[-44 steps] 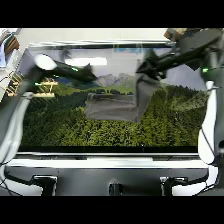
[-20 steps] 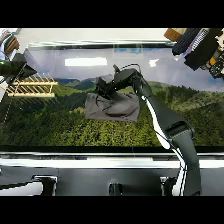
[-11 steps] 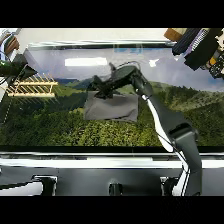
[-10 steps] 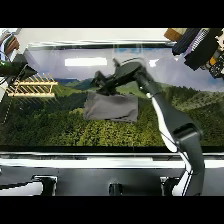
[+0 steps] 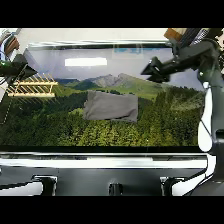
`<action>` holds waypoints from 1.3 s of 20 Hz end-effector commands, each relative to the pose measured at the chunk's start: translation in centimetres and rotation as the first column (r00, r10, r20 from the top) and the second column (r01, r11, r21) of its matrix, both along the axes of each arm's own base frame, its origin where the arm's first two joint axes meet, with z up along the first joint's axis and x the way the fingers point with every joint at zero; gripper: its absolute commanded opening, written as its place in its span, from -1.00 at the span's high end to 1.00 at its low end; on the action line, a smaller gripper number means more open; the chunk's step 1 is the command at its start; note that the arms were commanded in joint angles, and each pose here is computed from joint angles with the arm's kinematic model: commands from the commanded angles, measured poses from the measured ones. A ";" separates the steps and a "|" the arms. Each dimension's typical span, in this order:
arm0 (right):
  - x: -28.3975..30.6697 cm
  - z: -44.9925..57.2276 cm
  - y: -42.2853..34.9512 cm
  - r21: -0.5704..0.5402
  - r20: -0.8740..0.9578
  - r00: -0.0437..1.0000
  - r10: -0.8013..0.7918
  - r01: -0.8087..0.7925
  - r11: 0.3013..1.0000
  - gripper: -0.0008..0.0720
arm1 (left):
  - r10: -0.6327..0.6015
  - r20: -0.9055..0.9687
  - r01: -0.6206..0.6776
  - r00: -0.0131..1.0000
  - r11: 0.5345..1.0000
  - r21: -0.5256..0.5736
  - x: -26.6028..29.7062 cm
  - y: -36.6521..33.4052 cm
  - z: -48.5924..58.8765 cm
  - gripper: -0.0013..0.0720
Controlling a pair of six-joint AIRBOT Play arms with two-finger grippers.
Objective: Fold the clothes and pants, and hang the long-sleeved shirts on hangers.
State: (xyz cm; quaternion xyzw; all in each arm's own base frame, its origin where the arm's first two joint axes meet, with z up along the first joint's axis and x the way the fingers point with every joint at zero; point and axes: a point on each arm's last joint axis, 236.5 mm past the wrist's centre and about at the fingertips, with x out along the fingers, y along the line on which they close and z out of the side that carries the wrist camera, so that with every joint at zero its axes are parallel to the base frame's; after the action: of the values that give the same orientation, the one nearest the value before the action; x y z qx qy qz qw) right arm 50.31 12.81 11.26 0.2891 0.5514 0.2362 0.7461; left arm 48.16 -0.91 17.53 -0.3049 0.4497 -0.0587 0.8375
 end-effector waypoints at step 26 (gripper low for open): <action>-1.5 -16.2 5.8 0.176 -0.172 0.985 0.022 0.008 0.984 0.86 | -0.011 0.004 0.010 1.000 0.999 0.050 0.0 0.8 -0.4 0.91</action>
State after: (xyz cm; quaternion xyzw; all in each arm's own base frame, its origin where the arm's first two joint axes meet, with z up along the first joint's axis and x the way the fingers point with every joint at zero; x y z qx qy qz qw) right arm 46.49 18.65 -8.20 0.3449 0.6314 0.2678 0.6408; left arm 48.14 -0.21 17.16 -0.2810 0.4508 -0.0533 0.8455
